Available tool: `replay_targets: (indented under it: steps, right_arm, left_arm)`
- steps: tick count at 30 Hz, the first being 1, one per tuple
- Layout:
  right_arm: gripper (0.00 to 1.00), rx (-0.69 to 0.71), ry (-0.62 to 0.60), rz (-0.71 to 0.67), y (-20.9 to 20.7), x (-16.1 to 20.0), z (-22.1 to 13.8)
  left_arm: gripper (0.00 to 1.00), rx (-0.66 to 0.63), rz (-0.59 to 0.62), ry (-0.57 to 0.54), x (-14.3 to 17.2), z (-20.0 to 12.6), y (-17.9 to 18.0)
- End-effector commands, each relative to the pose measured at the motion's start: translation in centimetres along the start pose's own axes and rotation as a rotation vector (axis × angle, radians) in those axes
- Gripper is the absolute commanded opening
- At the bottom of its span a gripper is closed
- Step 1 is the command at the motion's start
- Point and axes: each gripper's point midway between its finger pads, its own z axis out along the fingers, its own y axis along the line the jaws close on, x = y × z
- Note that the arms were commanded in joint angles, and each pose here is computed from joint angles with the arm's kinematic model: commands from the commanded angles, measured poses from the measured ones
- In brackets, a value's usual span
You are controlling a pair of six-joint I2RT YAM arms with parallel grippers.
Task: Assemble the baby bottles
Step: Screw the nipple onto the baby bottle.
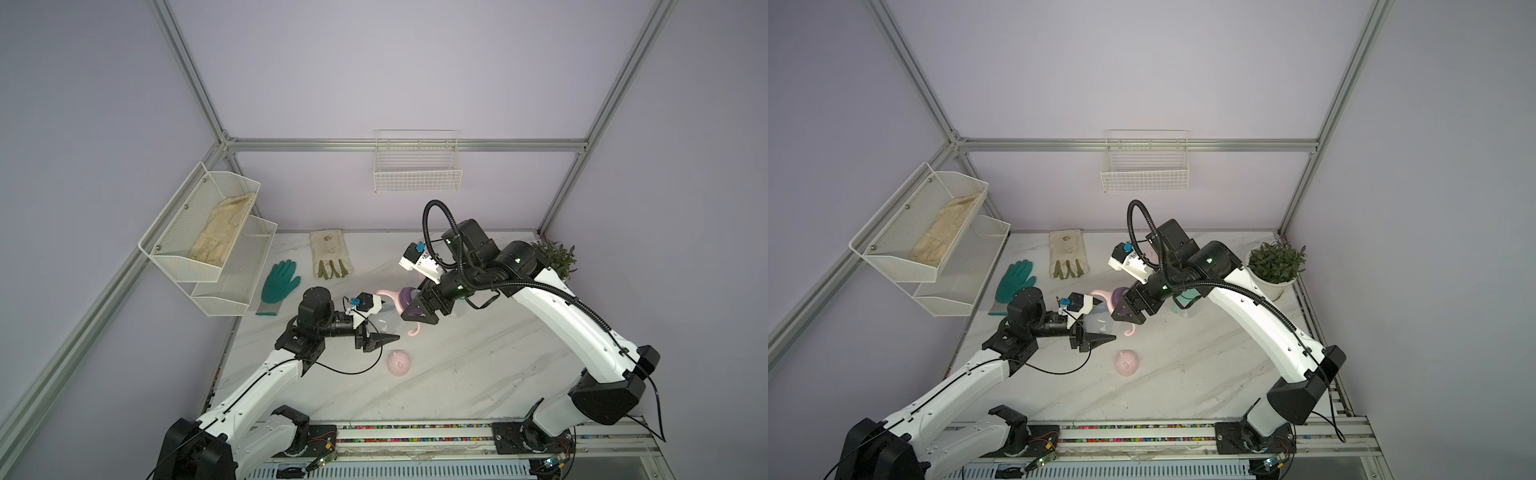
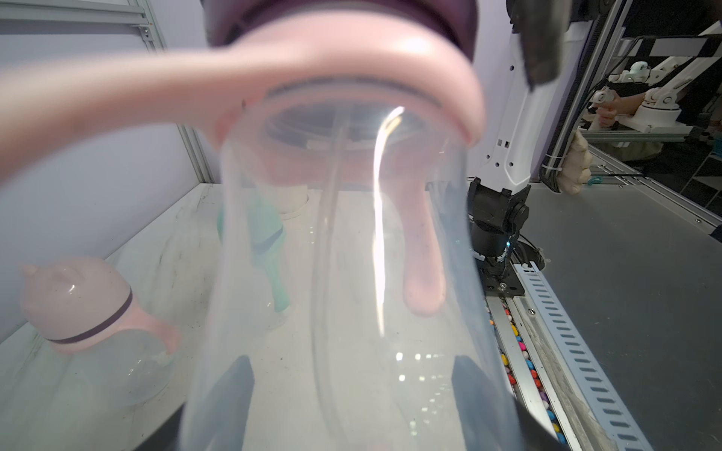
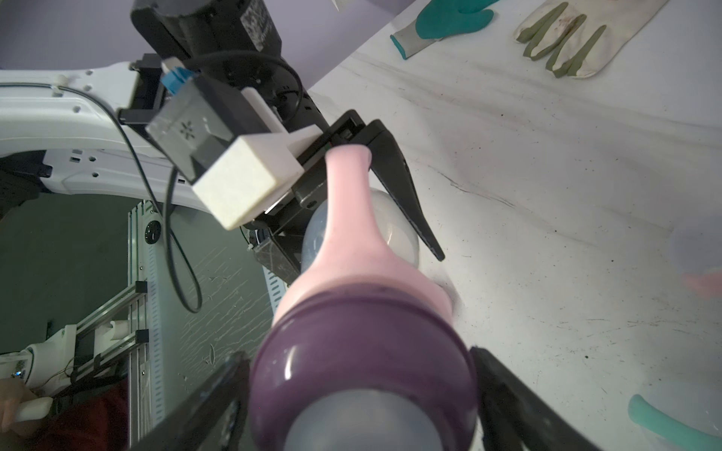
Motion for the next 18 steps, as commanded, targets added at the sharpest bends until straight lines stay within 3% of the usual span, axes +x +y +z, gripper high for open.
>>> replay_targets:
  steps: [1, 18]
  right_arm:
    - [0.85, 0.020, -0.013, -0.033, 0.3, -0.5, -0.6]
    - [0.87, 0.053, -0.028, -0.038, 0.1, -0.5, -1.3]
  left_arm:
    - [0.00, -0.006, 0.094, -0.037, -2.8, -0.1, 0.3]
    - [0.00, -0.018, 0.088, -0.004, -1.9, 0.0, 0.6]
